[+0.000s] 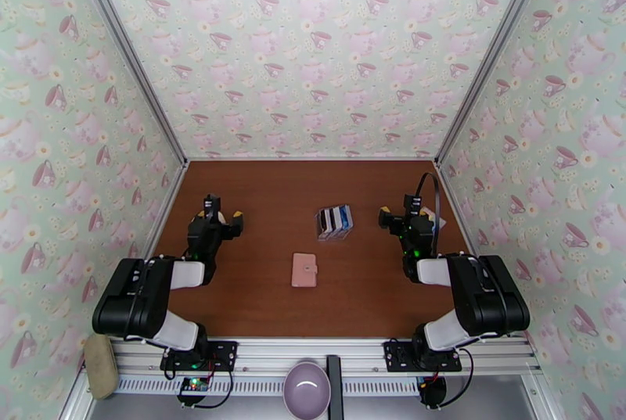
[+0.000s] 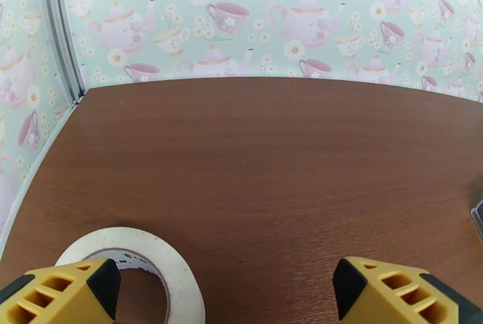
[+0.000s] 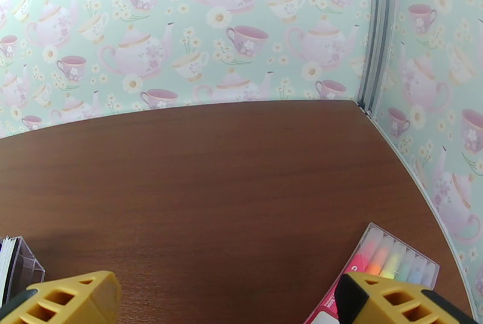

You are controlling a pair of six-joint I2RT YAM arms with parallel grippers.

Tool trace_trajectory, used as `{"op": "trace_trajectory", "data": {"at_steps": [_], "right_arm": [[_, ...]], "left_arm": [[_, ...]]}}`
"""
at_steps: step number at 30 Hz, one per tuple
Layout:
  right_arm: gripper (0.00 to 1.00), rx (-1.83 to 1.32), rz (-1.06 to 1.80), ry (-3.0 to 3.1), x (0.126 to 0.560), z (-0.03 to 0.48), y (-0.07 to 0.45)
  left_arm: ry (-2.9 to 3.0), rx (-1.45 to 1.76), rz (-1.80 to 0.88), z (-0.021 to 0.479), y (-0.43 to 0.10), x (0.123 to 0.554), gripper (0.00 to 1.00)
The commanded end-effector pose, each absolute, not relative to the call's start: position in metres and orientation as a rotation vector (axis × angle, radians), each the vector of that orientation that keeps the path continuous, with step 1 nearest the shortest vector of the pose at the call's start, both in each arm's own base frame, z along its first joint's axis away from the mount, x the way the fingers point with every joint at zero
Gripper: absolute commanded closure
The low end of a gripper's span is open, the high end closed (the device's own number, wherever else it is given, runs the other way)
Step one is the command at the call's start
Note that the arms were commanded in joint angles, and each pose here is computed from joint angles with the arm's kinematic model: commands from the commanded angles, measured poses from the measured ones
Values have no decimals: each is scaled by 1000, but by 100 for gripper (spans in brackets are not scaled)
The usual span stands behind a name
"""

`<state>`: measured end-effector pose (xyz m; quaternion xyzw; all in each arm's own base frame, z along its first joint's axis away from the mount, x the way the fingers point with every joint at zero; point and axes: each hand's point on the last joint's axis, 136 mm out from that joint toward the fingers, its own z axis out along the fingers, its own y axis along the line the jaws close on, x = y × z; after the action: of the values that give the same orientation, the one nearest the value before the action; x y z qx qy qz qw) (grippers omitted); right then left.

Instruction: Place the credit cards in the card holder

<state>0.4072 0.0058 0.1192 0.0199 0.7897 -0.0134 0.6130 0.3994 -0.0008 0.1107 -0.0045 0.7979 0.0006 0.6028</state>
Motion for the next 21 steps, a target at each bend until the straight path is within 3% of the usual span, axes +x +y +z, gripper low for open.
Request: {"op": "trace_trajectory", "data": {"at_steps": [1,12,21], "right_arm": [[0,49,-34,1829,407,115,4],[0,48,-37,1828,406,116,3],[0,250,-201,1742,376,158,-28]], "left_arm": [[1851,-31,-2,110,3,401,0],[1826,-75,27,114,11,397,0],[1681,-214,238,165,25,359,0]]}}
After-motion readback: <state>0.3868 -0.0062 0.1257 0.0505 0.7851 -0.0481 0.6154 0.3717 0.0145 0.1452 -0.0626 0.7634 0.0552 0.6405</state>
